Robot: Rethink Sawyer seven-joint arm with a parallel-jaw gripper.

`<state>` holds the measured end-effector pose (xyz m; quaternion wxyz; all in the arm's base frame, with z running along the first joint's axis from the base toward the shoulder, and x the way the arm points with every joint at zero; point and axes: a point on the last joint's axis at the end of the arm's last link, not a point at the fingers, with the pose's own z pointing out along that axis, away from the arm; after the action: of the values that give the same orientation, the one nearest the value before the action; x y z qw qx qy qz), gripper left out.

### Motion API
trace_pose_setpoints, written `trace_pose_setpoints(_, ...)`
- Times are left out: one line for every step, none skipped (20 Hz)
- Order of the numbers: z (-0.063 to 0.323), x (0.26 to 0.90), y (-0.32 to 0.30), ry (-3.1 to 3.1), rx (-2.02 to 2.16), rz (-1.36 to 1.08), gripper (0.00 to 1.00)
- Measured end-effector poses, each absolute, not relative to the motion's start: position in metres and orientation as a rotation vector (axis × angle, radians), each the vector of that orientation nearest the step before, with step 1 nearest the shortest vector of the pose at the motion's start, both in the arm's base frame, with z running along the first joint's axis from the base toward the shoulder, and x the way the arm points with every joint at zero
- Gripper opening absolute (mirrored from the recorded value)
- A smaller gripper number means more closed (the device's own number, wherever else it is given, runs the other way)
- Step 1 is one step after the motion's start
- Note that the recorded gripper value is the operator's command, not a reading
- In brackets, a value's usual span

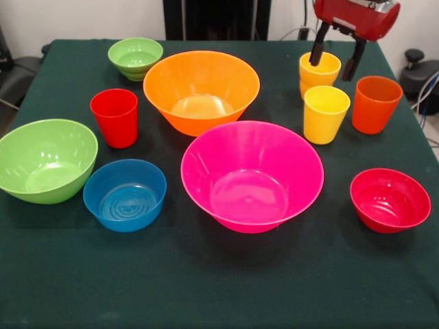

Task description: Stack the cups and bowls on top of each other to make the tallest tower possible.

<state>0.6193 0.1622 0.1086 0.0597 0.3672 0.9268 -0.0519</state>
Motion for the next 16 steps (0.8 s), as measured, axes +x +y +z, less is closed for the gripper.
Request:
trace_pose_setpoints(0.109, 0.619, 0.164, 2.809, 1.11, -0.156, 1.0)
trace_pose_setpoints(0.108, 0.619, 0.165, 2.813, 1.108, -0.154, 1.0)
trace_pose_setpoints(0.107, 0.619, 0.169, 2.818, 1.104, -0.148, 1.0)
trace_pose_setpoints(0.107, 0.619, 0.171, 2.821, 1.101, -0.146, 1.0)
trace_pose_setpoints(0.106, 0.618, 0.174, 2.825, 1.097, -0.142, 1.0)
trace_pose_setpoints(0.105, 0.618, 0.175, 2.828, 1.094, -0.14, 1.0)
trace_pose_setpoints(0.104, 0.617, 0.177, 2.831, 1.092, -0.137, 1.0)
trace_pose_setpoints(0.102, 0.616, 0.182, 2.839, 1.084, -0.13, 1.0)
trace_pose_setpoints(0.101, 0.616, 0.185, 2.844, 1.08, -0.125, 1.0)
trace_pose_setpoints(0.101, 0.616, 0.188, 2.848, 1.076, -0.119, 1.0)
trace_pose_setpoints(0.1, 0.615, 0.192, 2.854, 1.071, -0.112, 1.0)
trace_pose_setpoints(0.099, 0.615, 0.193, 2.856, 1.07, -0.11, 1.0)
trace_pose_setpoints(0.099, 0.615, 0.195, 2.858, 1.068, -0.107, 1.0)
trace_pose_setpoints(0.098, 0.615, 0.196, 2.859, 1.067, -0.104, 1.0)
trace_pose_setpoints(0.098, 0.615, 0.197, 2.861, 1.066, -0.102, 1.0)
trace_pose_setpoints(0.098, 0.615, 0.197, 2.862, 1.067, -0.1, 1.0)
